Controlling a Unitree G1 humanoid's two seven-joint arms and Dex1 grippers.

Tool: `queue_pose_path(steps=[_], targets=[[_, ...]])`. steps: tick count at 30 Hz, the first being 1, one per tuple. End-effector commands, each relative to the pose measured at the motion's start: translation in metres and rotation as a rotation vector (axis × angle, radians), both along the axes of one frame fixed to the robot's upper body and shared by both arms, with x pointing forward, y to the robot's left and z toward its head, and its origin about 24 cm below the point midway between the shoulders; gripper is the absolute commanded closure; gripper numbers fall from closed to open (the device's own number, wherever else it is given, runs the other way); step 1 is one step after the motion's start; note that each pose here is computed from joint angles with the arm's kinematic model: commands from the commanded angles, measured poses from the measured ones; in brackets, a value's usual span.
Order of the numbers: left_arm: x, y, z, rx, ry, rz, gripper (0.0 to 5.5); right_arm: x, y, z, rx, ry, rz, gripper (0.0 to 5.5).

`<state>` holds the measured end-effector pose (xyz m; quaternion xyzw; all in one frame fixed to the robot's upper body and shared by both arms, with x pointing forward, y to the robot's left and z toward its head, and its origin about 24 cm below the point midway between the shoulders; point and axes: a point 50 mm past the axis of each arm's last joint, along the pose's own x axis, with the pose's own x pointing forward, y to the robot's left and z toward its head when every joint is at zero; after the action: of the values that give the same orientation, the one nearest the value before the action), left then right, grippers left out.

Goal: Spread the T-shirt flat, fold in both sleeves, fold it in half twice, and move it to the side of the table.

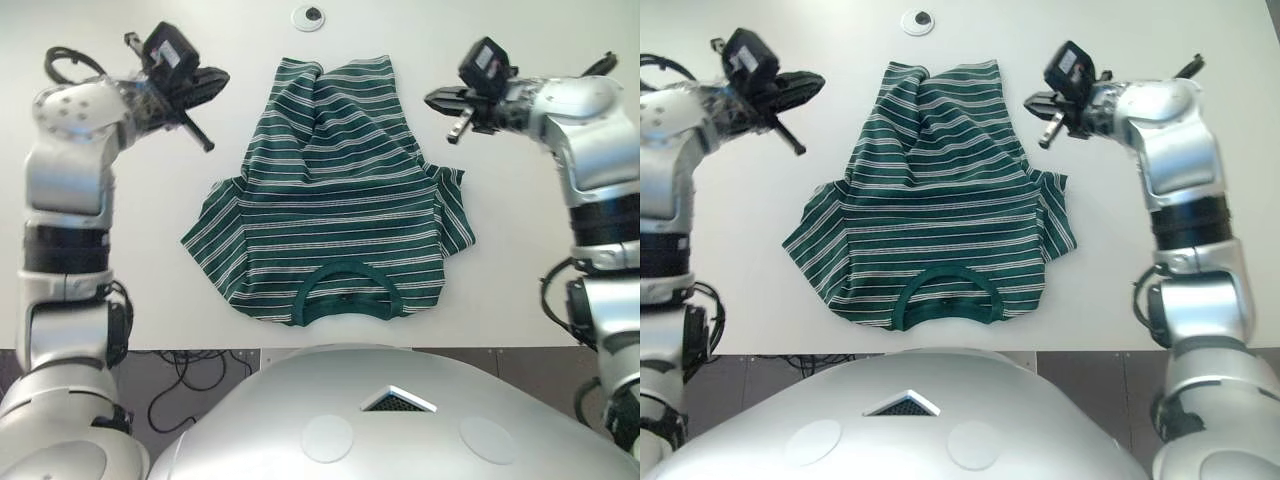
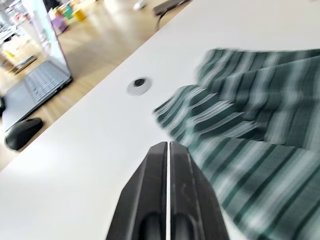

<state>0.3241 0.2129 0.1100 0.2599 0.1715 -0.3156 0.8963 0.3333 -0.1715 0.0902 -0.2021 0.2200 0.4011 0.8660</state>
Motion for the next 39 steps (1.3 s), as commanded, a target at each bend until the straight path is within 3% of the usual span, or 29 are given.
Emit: queue_pose_path(steps=[1,5,12,22,31,39], targets=[[0.037,-0.039,-0.028,0.061,0.002,-0.015,5.48,0.028,0.045,-0.01,0.047,-0.025,-0.033,5.5],[0.047,-0.05,-0.057,0.059,0.082,0.041,5.48,0.027,0.07,-0.034,0.019,0.012,0.002,5.5],[0.03,-0.037,-0.098,0.154,0.236,0.104,5.48,0.02,0.068,-0.065,-0.075,0.08,-0.034,5.5],[0.02,0.009,-0.102,0.182,0.243,0.248,5.48,0.008,0.018,-0.08,-0.142,0.127,-0.168,5.5],[0.029,-0.006,-0.093,0.147,0.18,0.231,5.48,0.001,0.029,-0.071,-0.17,0.12,-0.067,5.5],[0.016,-0.013,-0.098,0.199,0.301,0.104,5.48,-0.013,0.027,-0.064,-0.193,0.108,-0.038,5.5]])
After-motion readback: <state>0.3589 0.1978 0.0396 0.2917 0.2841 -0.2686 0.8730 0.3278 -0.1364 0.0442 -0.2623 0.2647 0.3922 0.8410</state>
